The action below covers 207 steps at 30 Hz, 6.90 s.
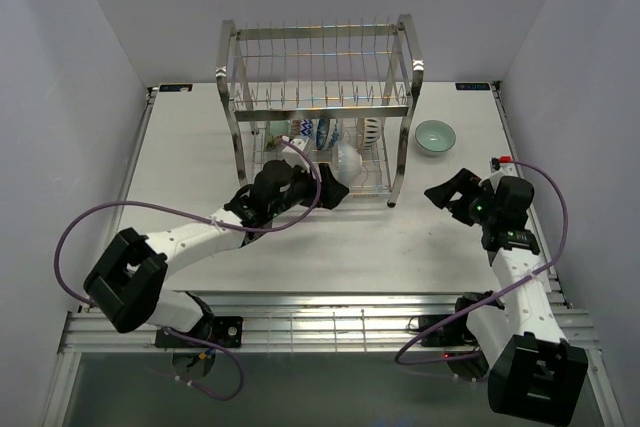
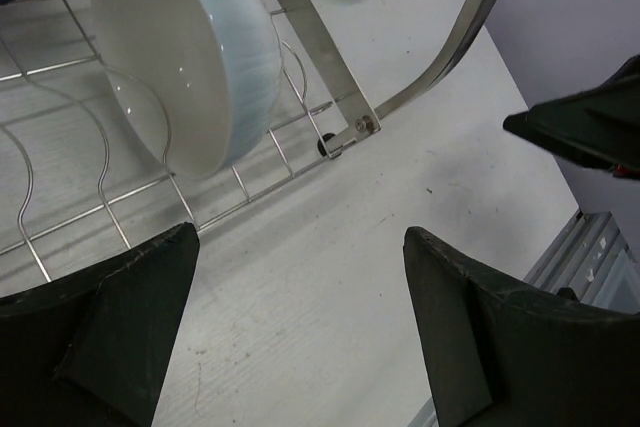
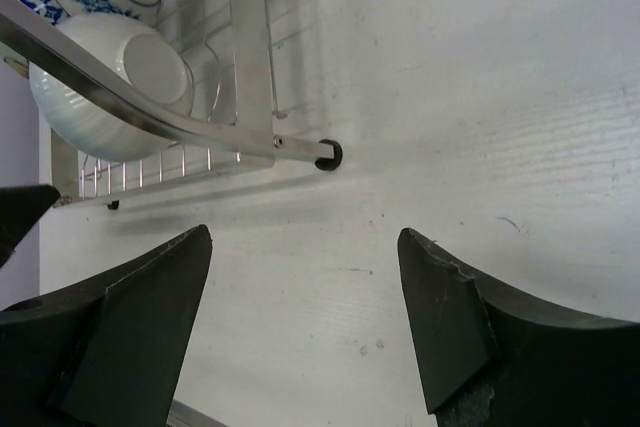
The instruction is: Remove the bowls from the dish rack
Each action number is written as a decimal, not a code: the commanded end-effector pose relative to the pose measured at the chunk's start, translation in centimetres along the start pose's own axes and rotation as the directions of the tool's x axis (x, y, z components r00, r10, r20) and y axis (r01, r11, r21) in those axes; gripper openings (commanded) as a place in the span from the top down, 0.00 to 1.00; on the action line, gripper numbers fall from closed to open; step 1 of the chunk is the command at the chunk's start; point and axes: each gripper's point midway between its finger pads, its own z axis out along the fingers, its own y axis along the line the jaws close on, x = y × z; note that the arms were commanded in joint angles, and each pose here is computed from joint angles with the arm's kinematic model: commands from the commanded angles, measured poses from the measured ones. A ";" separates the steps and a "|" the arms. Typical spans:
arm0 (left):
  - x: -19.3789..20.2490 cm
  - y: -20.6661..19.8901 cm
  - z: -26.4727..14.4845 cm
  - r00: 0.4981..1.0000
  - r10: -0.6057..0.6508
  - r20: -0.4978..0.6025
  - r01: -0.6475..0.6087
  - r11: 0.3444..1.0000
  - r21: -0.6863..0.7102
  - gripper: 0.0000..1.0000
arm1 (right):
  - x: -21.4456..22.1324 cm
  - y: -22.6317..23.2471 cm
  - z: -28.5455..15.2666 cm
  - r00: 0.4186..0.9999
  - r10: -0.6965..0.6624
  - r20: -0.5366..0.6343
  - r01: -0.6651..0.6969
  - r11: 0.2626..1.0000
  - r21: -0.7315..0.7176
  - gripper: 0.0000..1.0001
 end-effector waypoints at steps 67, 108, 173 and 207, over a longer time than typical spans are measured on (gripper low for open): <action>-7.2 -2.5 3.2 0.920 -0.343 0.189 0.201 0.828 0.524 1.00 | 2.8 0.0 0.9 0.994 -0.064 -0.083 0.060 0.997 -0.053 0.20; 0.6 -8.0 -8.4 0.990 0.050 -0.134 0.022 0.874 0.485 1.00 | 1.8 2.2 -0.8 0.995 -0.090 -0.042 0.085 0.991 -0.103 0.23; 13.3 -12.1 -6.5 0.423 0.841 -0.337 -0.760 0.531 0.373 0.72 | 17.8 10.2 -1.7 0.659 -0.589 -0.468 0.456 0.808 -0.374 0.92; -0.8 0.0 -6.8 0.863 0.454 -0.222 -0.480 0.874 -0.080 0.22 | 1.8 -4.3 -0.8 0.983 -0.104 -0.150 0.151 0.923 0.353 0.92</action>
